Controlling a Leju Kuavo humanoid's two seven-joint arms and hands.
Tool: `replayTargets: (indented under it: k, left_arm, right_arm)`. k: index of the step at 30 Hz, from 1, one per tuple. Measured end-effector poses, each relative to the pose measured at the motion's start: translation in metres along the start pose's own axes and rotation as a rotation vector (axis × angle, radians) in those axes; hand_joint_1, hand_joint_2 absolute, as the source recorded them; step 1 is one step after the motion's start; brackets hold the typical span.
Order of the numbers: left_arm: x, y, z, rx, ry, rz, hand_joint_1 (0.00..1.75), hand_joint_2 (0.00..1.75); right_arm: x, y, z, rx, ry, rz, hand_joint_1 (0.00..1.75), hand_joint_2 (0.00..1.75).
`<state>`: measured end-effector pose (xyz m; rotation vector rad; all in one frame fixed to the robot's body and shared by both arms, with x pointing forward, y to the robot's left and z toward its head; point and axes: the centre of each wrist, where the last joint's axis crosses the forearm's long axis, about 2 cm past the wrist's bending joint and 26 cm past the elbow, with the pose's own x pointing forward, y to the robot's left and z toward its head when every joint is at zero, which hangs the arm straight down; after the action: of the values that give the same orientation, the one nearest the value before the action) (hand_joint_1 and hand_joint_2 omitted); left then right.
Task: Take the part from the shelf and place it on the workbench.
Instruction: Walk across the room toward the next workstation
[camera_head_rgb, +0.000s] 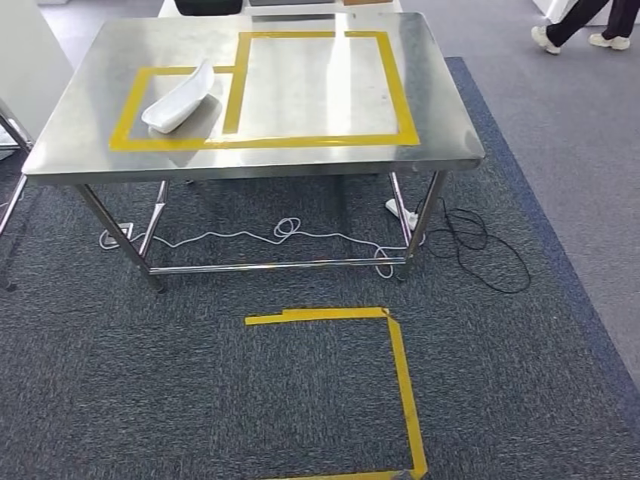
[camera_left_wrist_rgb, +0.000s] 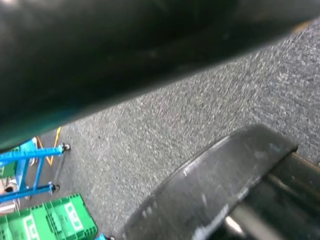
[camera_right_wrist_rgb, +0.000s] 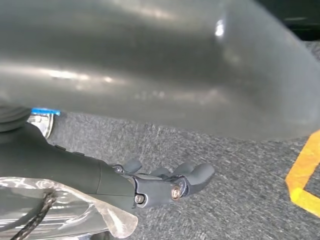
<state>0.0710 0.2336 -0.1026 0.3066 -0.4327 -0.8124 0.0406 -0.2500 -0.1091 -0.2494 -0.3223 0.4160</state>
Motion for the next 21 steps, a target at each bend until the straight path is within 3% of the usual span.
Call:
replayTargets:
  k: [21]
  left_arm:
    - [0.001,-0.01,0.004,-0.012,0.015,0.032,0.0,0.0]
  right_arm:
    - [0.004,0.011,0.004,-0.009,0.016,-0.049,0.0,0.0]
